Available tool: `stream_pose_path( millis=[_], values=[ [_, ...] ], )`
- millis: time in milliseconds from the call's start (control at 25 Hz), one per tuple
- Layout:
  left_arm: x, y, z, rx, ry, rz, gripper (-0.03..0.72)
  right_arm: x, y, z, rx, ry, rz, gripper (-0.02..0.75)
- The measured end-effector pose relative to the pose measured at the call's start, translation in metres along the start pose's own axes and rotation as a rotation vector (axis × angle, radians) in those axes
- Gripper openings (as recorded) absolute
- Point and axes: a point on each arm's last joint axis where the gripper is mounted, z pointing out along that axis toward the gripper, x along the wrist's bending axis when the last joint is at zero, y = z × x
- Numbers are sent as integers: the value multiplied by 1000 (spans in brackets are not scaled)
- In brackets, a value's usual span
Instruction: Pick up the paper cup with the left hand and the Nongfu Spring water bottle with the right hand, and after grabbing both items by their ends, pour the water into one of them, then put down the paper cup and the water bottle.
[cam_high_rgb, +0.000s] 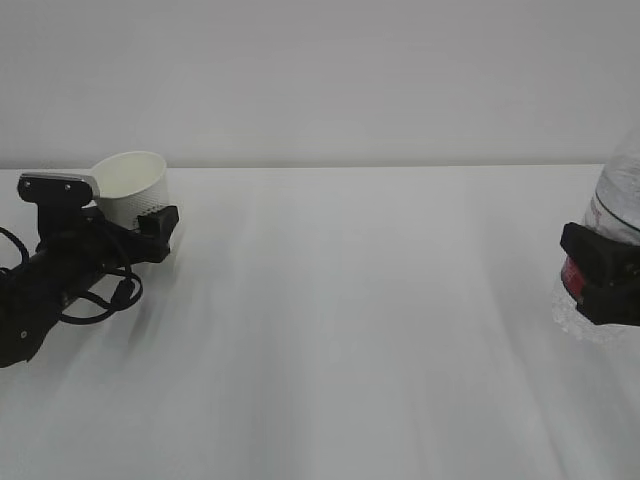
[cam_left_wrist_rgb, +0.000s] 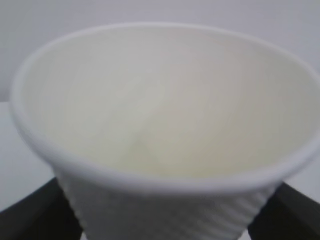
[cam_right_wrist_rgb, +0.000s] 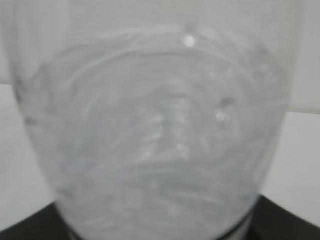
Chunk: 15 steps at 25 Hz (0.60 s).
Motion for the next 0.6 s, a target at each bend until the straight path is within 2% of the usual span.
stream_pose_path(
  millis=[240,600],
  values=[
    [0,0,0,-1,0,0,617,0,0,0,0,0,0,398],
    [0,2,0,-6,-1,0,607,0,0,0,0,0,0,398]
  ],
)
